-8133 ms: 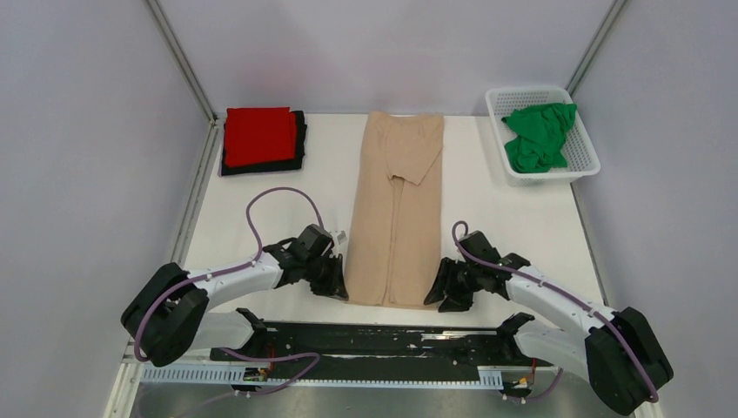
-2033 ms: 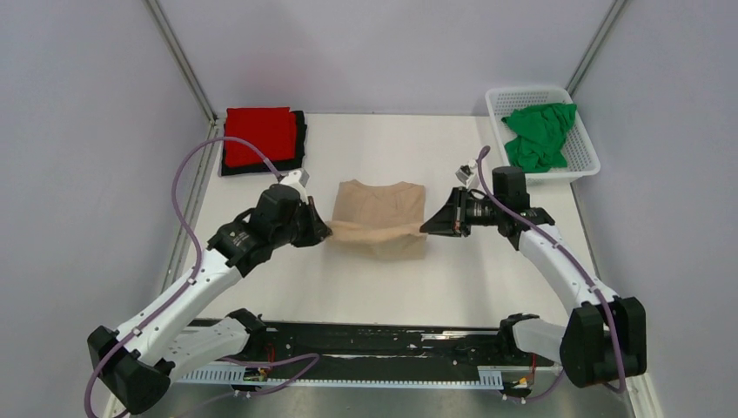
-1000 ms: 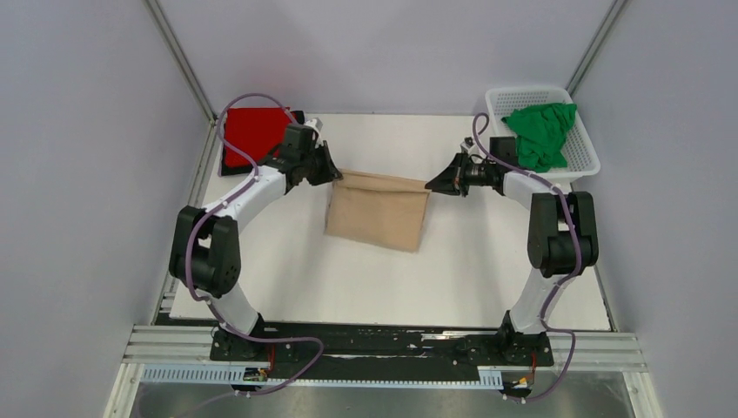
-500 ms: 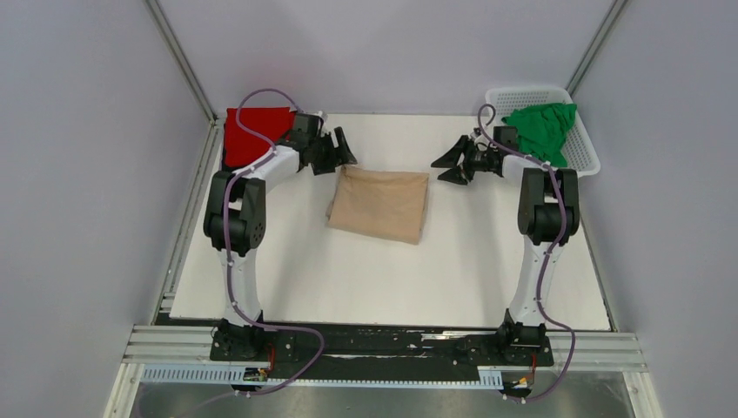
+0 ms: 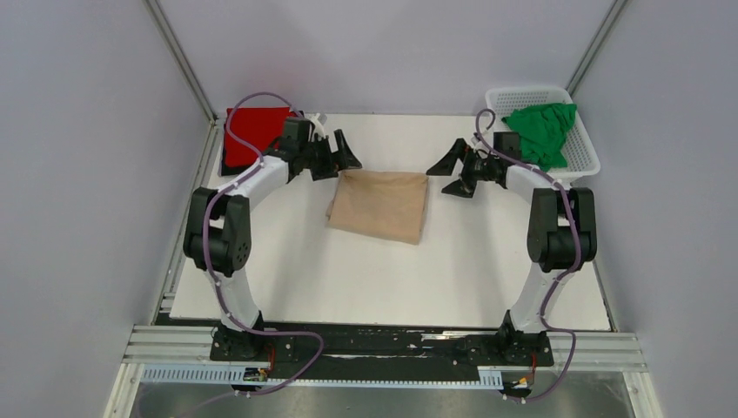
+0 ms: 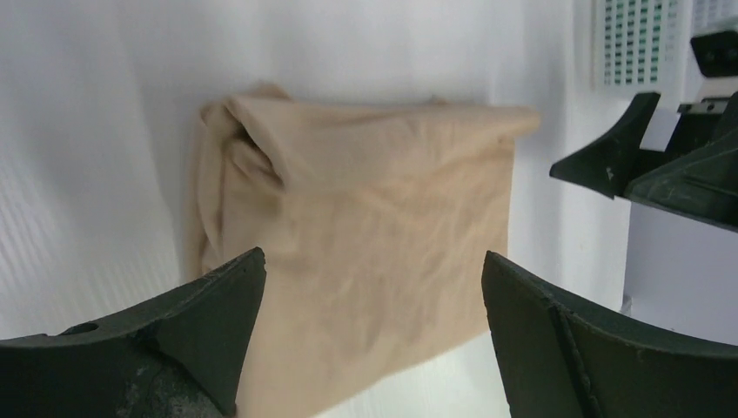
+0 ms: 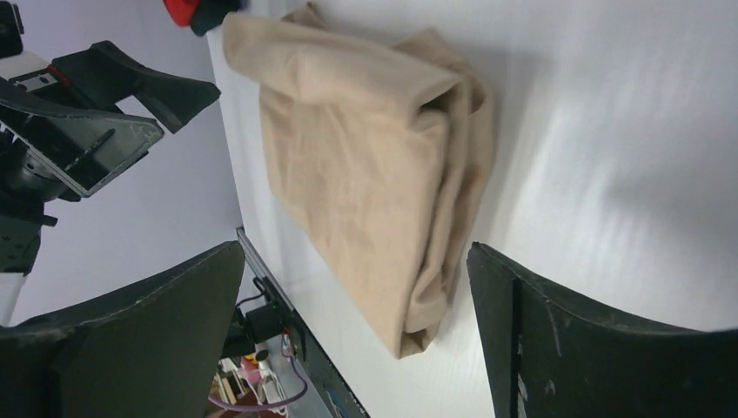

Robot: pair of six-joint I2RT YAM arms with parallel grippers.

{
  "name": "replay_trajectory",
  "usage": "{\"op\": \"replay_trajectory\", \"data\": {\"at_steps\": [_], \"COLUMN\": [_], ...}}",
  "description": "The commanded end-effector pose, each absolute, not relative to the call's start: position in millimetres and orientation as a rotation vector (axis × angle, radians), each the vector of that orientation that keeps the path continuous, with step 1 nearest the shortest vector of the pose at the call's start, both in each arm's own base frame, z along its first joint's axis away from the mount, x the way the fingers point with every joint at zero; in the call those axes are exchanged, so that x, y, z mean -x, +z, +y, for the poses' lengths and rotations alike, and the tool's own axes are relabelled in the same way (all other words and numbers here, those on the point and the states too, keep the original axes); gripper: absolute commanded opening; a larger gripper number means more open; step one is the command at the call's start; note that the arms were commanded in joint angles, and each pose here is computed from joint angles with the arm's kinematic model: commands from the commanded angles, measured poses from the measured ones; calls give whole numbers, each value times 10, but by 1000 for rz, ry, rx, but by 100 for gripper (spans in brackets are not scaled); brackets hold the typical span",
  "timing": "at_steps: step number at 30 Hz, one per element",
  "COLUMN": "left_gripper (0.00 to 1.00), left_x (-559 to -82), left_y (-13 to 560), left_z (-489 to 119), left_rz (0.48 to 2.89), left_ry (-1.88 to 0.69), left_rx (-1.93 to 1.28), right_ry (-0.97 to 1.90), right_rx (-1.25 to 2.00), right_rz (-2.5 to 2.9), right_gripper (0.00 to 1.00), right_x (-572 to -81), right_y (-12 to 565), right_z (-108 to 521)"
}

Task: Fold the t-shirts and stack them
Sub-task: Smooth out wrinkles on the folded tshirt

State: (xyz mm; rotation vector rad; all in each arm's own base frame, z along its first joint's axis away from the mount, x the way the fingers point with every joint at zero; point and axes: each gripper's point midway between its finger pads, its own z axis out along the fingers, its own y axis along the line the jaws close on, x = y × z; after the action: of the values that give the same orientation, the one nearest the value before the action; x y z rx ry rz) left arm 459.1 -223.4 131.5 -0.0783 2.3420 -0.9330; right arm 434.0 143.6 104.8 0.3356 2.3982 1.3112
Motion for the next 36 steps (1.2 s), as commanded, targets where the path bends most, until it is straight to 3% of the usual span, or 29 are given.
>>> {"op": "replay_trajectory", "data": {"at_steps": [1, 6, 19, 25, 36], "left_gripper": [100, 100, 100, 100, 100], "left_x": [-4113, -4103, -4965, -5230, -5024], "left_y": [1759, 1481, 1077, 843, 179], "left_z": [-2504, -2617, -2634, -2564, -2677], "left_rz": [2257, 2333, 2384, 2380, 2526], "left_ry": [-1003, -955, -820, -805, -918], "left_rx": [-119, -138, -126, -70, 25], "right_ry": [1298, 1344, 1328, 1316, 1255], "right_rx": [-98, -23, -86, -139, -267], "right_rz": [2347, 2355, 2341, 2374, 2488], "right_gripper": [100, 100, 100, 100, 100], "right_x": [-4058, -4077, -4848, -4948, -4832], "right_y": [1405, 1427, 1141, 915, 359], "right_z": [1825, 2139, 2259, 2237, 2138]}}
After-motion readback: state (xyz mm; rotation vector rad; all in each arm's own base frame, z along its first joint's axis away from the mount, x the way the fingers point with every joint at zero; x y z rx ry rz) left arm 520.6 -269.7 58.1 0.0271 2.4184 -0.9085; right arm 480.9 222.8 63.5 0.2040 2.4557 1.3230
